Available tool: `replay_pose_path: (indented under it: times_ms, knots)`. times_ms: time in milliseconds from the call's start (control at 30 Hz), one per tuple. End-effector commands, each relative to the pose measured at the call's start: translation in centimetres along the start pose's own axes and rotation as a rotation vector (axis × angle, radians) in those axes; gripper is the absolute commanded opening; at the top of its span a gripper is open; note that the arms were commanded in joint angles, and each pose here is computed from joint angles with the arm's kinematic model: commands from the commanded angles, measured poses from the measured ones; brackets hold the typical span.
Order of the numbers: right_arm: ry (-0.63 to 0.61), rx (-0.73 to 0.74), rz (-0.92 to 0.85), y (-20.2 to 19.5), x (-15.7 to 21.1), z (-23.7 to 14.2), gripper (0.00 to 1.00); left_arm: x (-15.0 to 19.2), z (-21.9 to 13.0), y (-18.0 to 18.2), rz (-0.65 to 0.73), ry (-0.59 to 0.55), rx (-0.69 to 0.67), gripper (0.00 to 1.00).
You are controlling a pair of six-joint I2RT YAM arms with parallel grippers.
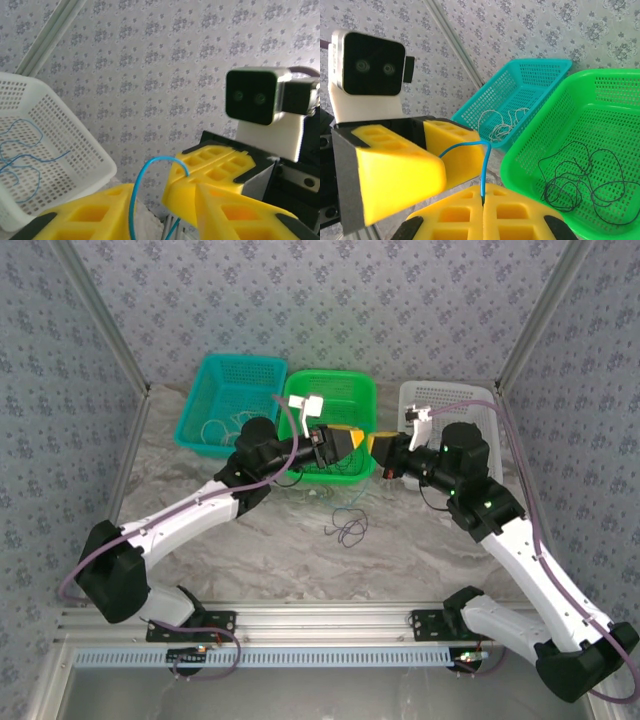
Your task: Untangle the cables
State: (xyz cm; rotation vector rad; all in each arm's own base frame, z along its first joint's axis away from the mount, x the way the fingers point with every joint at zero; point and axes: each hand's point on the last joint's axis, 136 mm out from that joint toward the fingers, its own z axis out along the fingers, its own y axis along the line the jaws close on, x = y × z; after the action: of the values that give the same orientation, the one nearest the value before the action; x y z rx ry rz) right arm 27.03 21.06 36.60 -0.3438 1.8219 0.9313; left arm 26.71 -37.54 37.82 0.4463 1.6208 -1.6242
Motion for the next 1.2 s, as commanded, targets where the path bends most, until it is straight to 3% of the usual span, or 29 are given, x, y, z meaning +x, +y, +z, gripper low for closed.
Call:
replay_pose_path:
  times_ms: [0,267,667,767,900,933,1033,1167]
  knots:
    - [0.012,-0.031,-0.014,0.4,0.3,0.0,0.00,-2.4,0.3,-2.1,0.053,-0.067,0.058,0.25]
    - [0.077,-0.069,-0.001,0.8,1.9,0.2,0.00,-2.7,0.8,-1.9,0.081,-0.061,0.047,0.09]
    - [0.155,-0.117,0.020,1.6,3.6,0.8,0.00,-2.9,3.0,-1.7,0.110,0.024,0.070,0.04]
    - [0.158,-0.019,-0.002,0.1,3.4,0.0,0.00,-3.2,2.5,-1.3,0.118,0.024,0.040,0.21]
    - [0.167,0.143,-0.006,-3.2,2.5,-2.3,0.00,-4.5,-0.7,0.4,0.199,0.004,-0.138,0.75]
    - [0.180,0.160,-0.004,-3.7,2.4,-2.9,0.00,-4.9,-1.8,0.9,0.227,0.005,-0.188,0.82]
    - [0.212,0.170,-0.001,-4.3,2.4,-4.1,0.00,-6.3,-4.9,1.6,0.290,-0.007,-0.305,0.94]
    - [0.181,0.185,0.006,-5.1,1.7,-4.4,0.00,-7.0,-7.2,1.9,0.318,-0.024,-0.370,0.98]
